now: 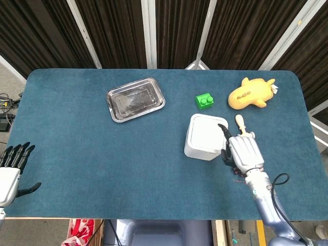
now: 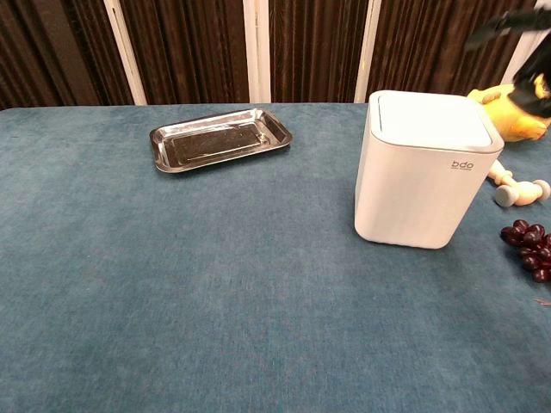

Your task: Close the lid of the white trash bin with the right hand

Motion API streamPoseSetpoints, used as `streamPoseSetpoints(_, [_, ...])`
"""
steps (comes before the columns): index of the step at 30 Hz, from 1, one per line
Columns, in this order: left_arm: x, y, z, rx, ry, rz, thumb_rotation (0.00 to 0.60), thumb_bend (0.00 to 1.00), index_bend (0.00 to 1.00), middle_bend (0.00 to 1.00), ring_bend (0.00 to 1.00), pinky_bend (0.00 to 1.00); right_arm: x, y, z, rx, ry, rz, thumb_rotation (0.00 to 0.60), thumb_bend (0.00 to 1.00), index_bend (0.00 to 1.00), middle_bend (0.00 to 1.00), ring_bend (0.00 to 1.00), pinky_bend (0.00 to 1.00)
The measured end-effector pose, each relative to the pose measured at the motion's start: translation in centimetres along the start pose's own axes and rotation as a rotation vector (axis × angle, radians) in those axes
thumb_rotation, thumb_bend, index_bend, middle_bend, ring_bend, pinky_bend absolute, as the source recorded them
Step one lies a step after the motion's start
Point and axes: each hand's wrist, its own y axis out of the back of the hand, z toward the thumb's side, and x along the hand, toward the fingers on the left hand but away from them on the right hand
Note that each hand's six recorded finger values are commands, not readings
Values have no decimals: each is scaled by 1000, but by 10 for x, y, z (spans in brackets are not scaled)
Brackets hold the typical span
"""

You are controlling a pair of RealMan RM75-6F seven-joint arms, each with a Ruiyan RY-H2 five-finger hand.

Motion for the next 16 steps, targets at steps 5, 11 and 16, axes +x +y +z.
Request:
streamPoseSetpoints(5, [-2,1,3,17,-17,14,600,0,0,0,0,0,16,7,-22,77,23,-97,600,336,0,41,18,129])
streamPoseSetpoints(11, [-5,0,5,40,-24,25,600,0,0,0,0,0,60,-19,-78,108,15,-122,600,310,0,0,0,0])
streamPoseSetpoints(16, [-5,0,5,53,-23,35,600,0,0,0,0,0,93,-41,-125,130,-23,-131,600,309,0,0,0,0])
